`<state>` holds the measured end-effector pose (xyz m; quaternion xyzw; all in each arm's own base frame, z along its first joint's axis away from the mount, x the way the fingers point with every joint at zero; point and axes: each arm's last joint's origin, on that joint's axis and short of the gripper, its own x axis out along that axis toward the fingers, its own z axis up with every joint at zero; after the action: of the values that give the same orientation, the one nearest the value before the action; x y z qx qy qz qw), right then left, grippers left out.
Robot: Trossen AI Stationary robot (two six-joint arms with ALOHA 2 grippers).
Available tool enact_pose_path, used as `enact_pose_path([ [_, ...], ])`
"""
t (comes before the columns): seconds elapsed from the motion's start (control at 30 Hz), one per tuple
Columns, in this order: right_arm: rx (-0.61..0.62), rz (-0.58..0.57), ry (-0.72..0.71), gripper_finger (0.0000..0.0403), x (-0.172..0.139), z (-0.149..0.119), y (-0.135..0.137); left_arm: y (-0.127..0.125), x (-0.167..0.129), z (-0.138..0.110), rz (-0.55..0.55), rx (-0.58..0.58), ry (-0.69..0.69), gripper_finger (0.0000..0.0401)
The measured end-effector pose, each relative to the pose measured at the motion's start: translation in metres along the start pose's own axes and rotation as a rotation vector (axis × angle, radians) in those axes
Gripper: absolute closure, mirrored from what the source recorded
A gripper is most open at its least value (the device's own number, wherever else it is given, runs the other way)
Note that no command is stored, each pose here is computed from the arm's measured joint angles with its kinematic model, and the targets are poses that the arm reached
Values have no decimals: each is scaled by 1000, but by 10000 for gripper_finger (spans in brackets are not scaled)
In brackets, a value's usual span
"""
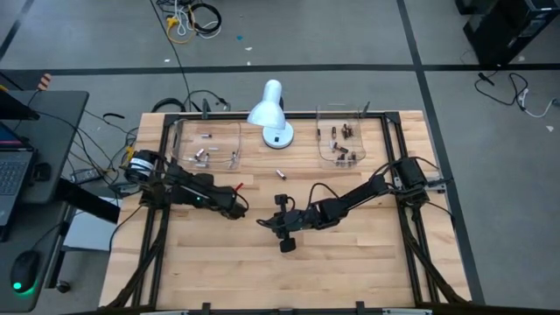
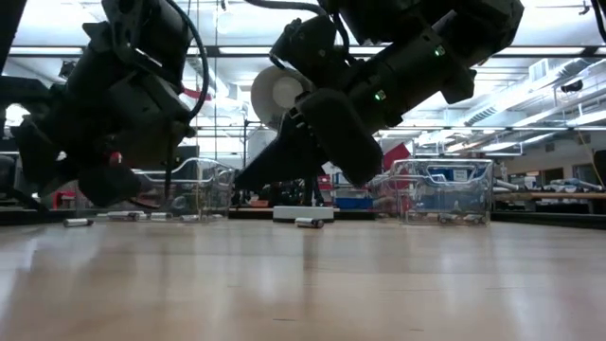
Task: Sort batteries
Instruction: Put the silver battery in the transparent bin
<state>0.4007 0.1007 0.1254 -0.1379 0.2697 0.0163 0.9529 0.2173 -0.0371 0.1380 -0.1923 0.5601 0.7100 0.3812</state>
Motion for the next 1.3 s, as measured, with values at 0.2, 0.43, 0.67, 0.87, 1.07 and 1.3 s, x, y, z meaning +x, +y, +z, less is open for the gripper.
enact_pose_path([
  [0.2, 16, -10, 25, 403, -10, 7, -10, -9, 3, 14, -57, -42, -17, 327],
  [0.43, 49, 4, 93, 403, -43, 25, -17, -22, 15, 25, -163, -52, -107, 326],
  [0.67, 102, 14, 85, 403, -72, 42, -21, -28, 15, 30, -225, -51, -149, 299],
  [0.87, 132, 25, 64, 403, -79, 47, -17, -31, 15, 31, -245, -40, -145, 266],
  [1.07, 133, 26, 68, 403, -77, 46, -17, -35, 16, 37, -267, 92, -195, 254],
  [1.3, 148, 28, 76, 403, -77, 46, -16, -37, 17, 42, -276, 157, -162, 254],
])
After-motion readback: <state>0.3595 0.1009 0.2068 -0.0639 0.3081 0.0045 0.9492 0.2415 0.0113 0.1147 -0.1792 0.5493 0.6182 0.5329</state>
